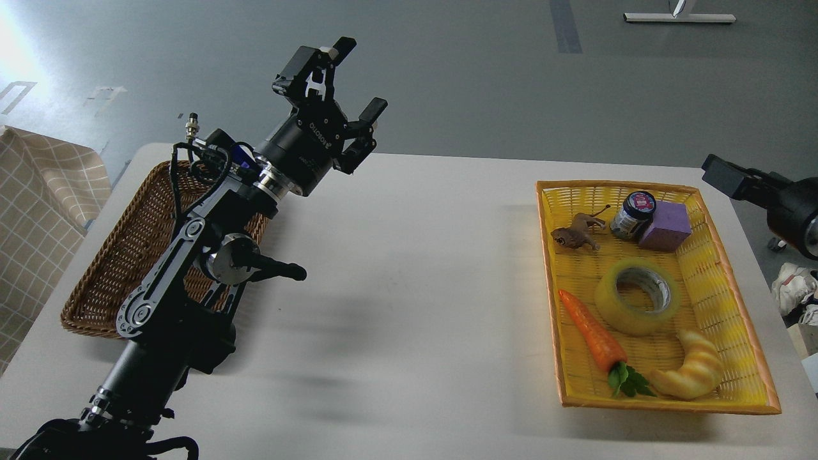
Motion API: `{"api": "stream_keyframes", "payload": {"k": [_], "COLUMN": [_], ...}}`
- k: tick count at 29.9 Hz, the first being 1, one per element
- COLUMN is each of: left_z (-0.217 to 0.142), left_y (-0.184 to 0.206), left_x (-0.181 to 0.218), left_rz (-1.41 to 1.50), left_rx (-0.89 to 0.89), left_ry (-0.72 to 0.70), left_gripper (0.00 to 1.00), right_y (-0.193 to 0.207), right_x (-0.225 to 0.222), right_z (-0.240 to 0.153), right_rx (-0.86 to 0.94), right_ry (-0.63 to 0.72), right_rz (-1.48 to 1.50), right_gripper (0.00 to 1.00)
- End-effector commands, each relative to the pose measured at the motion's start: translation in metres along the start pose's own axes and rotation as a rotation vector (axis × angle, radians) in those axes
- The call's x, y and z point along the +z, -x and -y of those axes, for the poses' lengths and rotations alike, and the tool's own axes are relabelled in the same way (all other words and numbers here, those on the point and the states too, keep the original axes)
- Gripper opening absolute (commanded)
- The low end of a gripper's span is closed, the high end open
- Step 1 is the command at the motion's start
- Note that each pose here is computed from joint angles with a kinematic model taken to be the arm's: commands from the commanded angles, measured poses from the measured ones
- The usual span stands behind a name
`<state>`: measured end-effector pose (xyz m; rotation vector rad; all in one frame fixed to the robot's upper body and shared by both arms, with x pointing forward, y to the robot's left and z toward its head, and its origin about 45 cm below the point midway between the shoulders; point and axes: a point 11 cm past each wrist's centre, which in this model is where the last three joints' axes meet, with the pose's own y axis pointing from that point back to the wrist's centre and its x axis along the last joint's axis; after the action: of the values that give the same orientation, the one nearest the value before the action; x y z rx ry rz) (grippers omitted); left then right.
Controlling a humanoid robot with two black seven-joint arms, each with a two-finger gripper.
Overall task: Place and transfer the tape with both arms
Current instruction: 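Lower the right gripper into the tray toward the tape roll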
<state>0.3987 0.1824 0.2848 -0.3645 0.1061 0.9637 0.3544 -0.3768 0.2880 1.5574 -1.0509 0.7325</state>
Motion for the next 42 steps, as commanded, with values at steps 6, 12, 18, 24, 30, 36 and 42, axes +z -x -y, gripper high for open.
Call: {"api": "stream_keyframes", "payload": {"k": [6,12,18,24,30,36,42], "left_z": [-0.001,-0.001,-0.002,-0.002,-0.003,-0.004,-0.007], "left_y": [-0.001,-0.004,-0.004,-0.005,-0.006,-0.007,-0.011], "left_x": [0.002,0.004,0.004,0.004,0.004,0.004,0.004], "left_rz": [0.007,0.011,0.008,0.007,0.01,0.01,0.012], "left_rx": [0.001,0.006,0.007,0.009,0.011,0.015,0.025], "left_ry": [0.005,0.007,0.01,0.01,0.01,0.009,0.009], "left_gripper": [0.98,0.98,0.98,0.98,0.98,0.98,0.98], "right_y": [-0.003,0.003,0.018,0.05,0.073,0.082,0.076], "right_x": [0.004,0.008,0.01,0.006,-0.006,-0.007,0.003], "right_z": [-0.002,-0.002,-0.001,0.0,0.0,0.0,-0.001], "right_rx": [-0.004,-0.018,-0.052,-0.135,-0.203,-0.232,-0.231], "right_ry": [0.009,0.035,0.058,0.05,0.011,0.008,0.03], "right_rz": [-0.011,-0.018,-0.014,-0.037,-0.073,-0.091,-0.109], "right_gripper": [0.98,0.98,0.98,0.97,0.97,0.97,0.96]}}
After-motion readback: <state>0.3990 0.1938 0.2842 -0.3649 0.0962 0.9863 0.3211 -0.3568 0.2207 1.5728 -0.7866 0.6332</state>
